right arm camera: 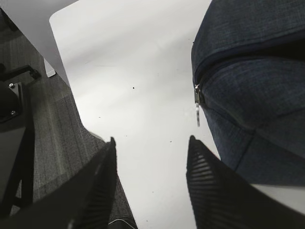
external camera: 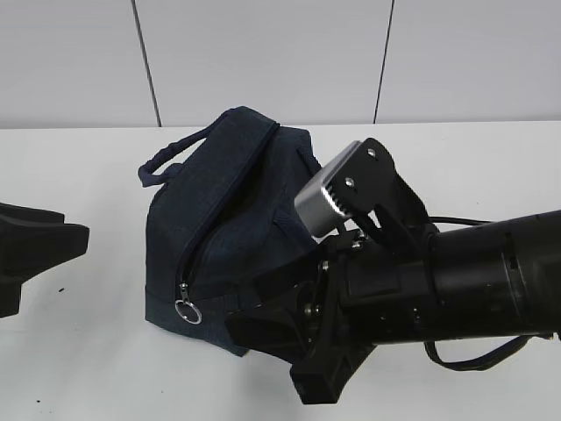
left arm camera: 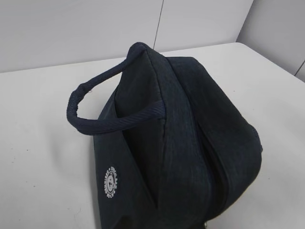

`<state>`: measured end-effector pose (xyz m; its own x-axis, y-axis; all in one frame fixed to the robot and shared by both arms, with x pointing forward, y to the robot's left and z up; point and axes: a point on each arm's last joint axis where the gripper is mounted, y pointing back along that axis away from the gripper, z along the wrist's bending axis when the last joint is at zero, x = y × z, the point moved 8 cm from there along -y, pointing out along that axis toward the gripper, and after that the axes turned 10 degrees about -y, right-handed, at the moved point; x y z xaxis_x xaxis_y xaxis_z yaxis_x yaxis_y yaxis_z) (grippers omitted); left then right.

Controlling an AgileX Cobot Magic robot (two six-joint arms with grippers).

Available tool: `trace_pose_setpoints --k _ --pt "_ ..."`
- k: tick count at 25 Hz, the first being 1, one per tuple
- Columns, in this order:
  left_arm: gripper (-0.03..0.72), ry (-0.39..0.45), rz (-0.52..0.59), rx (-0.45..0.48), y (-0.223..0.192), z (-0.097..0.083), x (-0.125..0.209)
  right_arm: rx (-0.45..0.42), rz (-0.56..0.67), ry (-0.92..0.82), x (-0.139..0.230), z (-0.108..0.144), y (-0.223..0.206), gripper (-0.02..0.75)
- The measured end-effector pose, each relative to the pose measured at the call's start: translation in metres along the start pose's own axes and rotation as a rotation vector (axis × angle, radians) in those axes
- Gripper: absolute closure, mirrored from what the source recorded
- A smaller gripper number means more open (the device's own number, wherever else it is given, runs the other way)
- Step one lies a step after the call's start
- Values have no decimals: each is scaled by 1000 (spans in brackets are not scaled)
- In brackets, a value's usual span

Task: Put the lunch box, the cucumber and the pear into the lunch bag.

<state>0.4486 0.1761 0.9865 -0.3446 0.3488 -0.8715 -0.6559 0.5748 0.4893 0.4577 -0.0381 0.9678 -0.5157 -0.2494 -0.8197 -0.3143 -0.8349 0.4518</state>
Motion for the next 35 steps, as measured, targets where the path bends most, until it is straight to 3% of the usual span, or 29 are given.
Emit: trace_pose_setpoints --k 4,7,10,12,16,27,35 --pt "456 1 -1 0 0 0 0 -8 11 9 2 1 0 361" --pt "458 1 -2 -1 0 0 0 13 129 68 22 -1 0 361" --pt "458 1 -2 -2 0 0 0 176 255 88 43 -19 2 361" --pt "458 1 -3 -3 0 0 0 270 264 127 46 -26 1 361" --pt "459 2 -3 -4 0 1 -1 363 130 151 38 -22 -6 361" --pt "459 2 -3 -4 0 1 -1 182 -16 154 58 -9 -57 363" --pt "459 3 -4 -5 0 1 -1 225 -114 53 53 -25 -75 413"
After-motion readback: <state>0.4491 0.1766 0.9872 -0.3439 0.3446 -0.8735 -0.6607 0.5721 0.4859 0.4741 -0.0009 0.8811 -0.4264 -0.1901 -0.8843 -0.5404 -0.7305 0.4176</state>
